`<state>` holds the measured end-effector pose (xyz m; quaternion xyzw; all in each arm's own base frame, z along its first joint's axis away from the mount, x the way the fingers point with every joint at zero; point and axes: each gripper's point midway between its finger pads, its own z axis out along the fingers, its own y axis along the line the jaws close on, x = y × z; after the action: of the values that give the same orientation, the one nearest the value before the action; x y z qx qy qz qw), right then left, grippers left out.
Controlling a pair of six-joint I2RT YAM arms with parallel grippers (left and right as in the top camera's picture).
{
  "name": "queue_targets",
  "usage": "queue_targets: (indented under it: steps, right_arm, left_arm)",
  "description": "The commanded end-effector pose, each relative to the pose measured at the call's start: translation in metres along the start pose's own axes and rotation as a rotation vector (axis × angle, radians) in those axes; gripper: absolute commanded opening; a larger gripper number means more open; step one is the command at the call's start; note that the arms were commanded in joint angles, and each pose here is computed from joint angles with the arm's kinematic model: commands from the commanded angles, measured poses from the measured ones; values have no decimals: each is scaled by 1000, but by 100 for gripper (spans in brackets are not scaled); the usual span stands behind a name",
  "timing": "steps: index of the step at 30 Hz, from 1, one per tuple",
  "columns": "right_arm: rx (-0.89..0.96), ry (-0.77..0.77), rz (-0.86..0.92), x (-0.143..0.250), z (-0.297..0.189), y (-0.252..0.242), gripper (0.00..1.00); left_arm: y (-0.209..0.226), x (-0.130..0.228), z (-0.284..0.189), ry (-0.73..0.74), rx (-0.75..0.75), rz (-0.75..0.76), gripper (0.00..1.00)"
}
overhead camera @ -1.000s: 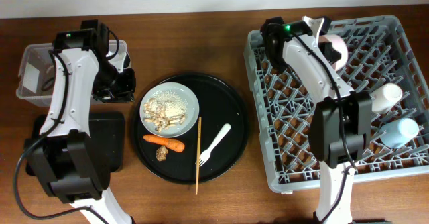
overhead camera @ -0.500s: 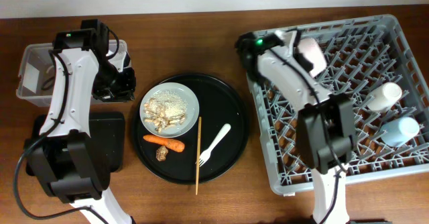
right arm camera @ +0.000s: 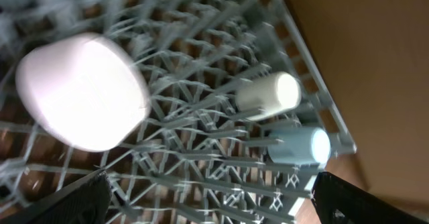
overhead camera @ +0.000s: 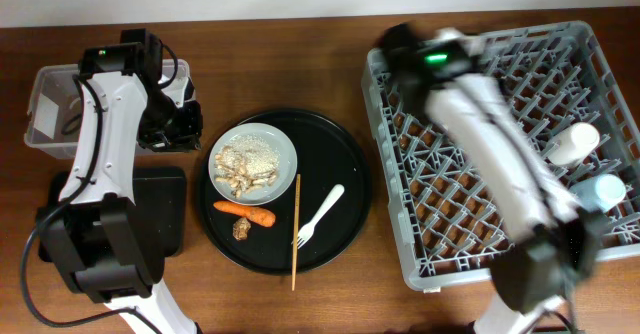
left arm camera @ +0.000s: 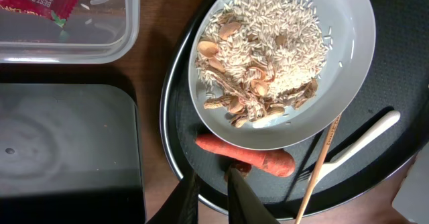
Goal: Sort waste into correct bins and load items into the dishwasher rack
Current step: 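Release the bowl and raise the right gripper above the rack, then reach the left gripper to the white rice plate and grasp its rim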
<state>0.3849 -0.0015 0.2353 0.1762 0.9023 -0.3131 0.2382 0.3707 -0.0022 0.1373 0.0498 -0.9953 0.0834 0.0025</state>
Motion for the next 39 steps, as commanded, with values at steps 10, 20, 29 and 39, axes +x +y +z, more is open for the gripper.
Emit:
queue_targets:
  steps: [10,20,29,39]
  right_arm:
    - [-740,424,-193,53,-13,5,99]
    - [-715,434,-245,61,-16,4,99]
    - [-713,442,-248,62,-17,3,99]
    - [-746,450,-242,63,-21,7,99]
  left_arm:
    - [-37,3,-2,-8,31,73,20]
    - [-116,54,21,130,16,260,21]
    - [-151,98,52,230,-18,387,22]
    - [-130,75,51,170,-54,321,26]
